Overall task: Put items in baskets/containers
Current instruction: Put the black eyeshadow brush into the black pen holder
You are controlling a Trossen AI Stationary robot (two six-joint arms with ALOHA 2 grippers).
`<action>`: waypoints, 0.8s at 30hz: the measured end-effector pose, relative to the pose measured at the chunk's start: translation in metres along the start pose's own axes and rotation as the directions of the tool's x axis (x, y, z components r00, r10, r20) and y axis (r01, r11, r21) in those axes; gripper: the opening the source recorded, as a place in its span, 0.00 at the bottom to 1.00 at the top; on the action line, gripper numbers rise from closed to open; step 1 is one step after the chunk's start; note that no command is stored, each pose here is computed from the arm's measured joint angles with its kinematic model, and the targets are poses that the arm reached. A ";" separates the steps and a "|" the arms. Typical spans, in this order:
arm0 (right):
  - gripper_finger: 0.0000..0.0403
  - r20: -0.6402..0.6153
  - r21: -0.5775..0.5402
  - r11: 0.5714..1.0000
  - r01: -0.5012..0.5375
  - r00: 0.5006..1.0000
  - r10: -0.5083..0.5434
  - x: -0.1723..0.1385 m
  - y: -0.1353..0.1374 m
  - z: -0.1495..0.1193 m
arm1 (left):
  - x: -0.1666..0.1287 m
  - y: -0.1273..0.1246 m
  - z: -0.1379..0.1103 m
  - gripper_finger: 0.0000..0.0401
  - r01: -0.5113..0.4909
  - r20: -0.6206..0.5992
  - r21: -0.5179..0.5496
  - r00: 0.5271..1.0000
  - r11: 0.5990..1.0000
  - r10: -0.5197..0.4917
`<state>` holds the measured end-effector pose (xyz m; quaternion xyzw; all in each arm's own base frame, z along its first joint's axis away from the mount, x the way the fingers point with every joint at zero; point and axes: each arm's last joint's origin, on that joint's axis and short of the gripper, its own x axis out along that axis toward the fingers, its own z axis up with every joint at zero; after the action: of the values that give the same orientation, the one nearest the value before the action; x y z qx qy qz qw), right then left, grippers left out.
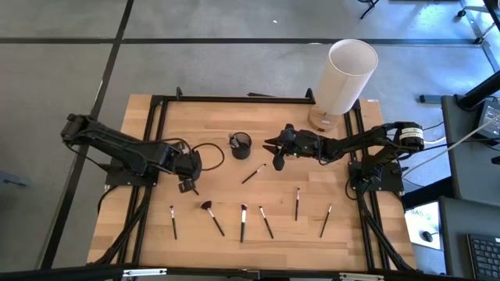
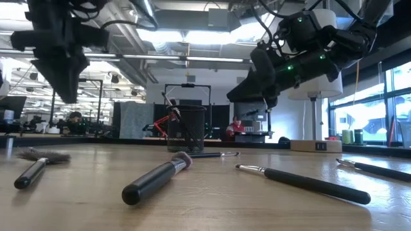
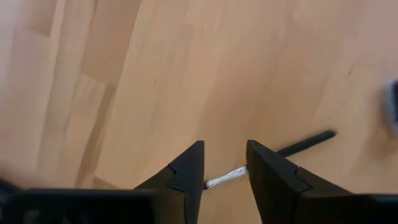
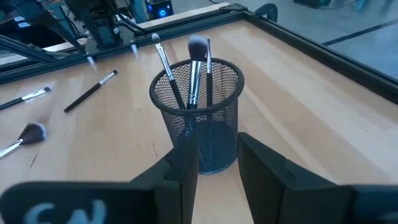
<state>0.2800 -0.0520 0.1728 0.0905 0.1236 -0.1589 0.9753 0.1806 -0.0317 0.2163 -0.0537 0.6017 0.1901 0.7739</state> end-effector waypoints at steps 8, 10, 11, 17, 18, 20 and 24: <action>0.27 -0.048 -0.006 1.000 0.008 0.999 -0.008 0.000 -0.001 -0.005 | 0.027 -0.001 0.005 0.38 -0.070 -0.168 0.225 0.980 0.972 0.110; 0.27 -0.063 -0.011 1.000 0.011 0.998 -0.012 0.000 -0.001 -0.006 | 0.036 -0.002 0.006 0.40 -0.061 -0.220 0.313 0.966 0.948 0.135; 0.27 -0.070 -0.013 1.000 0.012 0.997 -0.013 0.000 -0.001 -0.007 | 0.039 -0.002 0.006 0.40 -0.058 -0.244 0.348 0.958 0.936 0.150; 0.27 -0.091 -0.017 1.000 0.016 0.996 -0.018 0.000 -0.002 -0.009 | 0.055 -0.003 0.003 0.40 0.040 -0.400 0.477 0.899 0.878 0.176; 0.27 -0.092 -0.017 1.000 0.016 0.996 -0.017 0.000 -0.002 -0.009 | 0.056 -0.003 0.003 0.40 0.056 -0.417 0.485 0.892 0.873 0.174; 0.27 -0.092 -0.017 1.000 0.016 0.996 -0.017 0.000 -0.002 -0.009 | 0.058 -0.004 0.002 0.39 0.082 -0.440 0.500 0.881 0.862 0.172; 0.27 -0.097 -0.018 1.000 0.016 0.995 -0.018 0.000 -0.002 -0.009 | 0.058 -0.004 0.002 0.37 0.090 -0.433 0.524 0.884 0.847 0.173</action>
<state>0.2770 -0.0515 0.1636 0.0887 0.1730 -0.1615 0.9675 0.1961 -0.0216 0.1607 0.1312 0.7988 0.0155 0.5868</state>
